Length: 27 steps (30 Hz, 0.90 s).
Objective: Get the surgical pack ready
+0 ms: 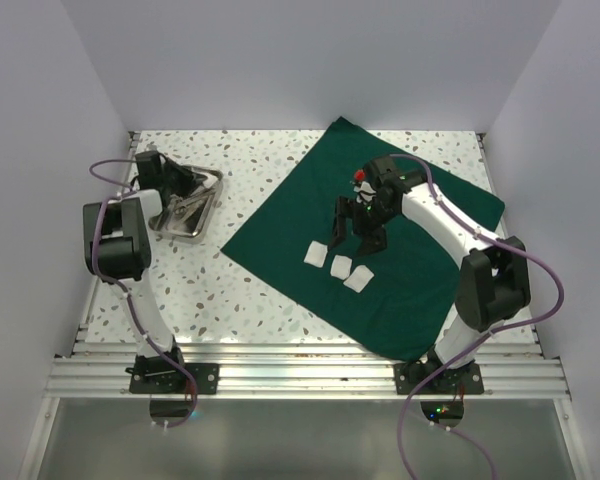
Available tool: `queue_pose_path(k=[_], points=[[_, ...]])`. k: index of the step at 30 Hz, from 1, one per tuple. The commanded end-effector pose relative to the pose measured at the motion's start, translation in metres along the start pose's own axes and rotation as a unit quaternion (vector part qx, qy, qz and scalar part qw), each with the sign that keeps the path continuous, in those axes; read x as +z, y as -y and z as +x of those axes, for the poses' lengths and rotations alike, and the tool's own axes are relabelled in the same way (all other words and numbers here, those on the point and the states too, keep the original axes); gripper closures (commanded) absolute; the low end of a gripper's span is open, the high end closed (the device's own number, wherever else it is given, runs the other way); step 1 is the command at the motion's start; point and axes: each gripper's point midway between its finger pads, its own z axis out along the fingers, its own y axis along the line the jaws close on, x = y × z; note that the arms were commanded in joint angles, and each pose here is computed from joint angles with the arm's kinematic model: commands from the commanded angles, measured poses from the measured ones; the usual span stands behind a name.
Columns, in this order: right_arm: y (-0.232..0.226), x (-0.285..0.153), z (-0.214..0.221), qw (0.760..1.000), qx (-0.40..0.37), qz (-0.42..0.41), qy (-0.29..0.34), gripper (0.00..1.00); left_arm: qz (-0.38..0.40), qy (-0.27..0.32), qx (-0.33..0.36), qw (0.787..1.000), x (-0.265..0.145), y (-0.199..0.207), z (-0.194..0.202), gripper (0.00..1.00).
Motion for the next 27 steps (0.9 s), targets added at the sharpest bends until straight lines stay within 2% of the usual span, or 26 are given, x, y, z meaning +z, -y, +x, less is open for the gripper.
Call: queue_pose_path(k=[1,7,8,10,11,14,17,24,27], points=[[0.004,-0.002,0.001,1.000,0.001,0.012,-0.003,0.15,-0.022,0.004,0.009,1.000,0.010,-0.013,-0.005,1.00],[0.006,-0.003,0.002,1.000,0.004,0.016,-0.003,0.15,-0.070,-0.006,0.018,0.997,0.013,-0.030,-0.006,0.84],[0.006,-0.003,0.002,1.000,0.005,0.015,-0.003,0.15,-0.088,-0.011,0.015,0.996,0.013,-0.038,-0.004,0.70],[0.007,-0.002,0.004,1.000,0.007,0.014,-0.003,0.15,-0.099,-0.020,0.018,0.995,0.011,-0.039,-0.003,0.59],[0.006,-0.002,0.004,1.000,0.007,0.013,-0.004,0.15,-0.099,-0.020,0.021,0.995,0.009,-0.036,-0.004,0.50],[0.006,-0.002,0.005,1.000,0.008,0.012,-0.001,0.15,-0.091,-0.011,0.038,0.995,-0.006,-0.023,-0.008,0.41],[0.009,-0.005,0.007,1.000,0.007,0.018,0.005,0.15,-0.101,-0.017,0.051,0.993,-0.025,-0.019,-0.004,0.36],[0.024,-0.010,0.010,0.999,0.012,0.046,0.023,0.15,-0.101,-0.028,0.079,0.991,-0.070,-0.006,0.010,0.33],[0.041,-0.013,0.014,0.997,0.022,0.070,0.031,0.15,-0.100,-0.023,0.120,0.987,-0.094,0.004,0.011,0.33]])
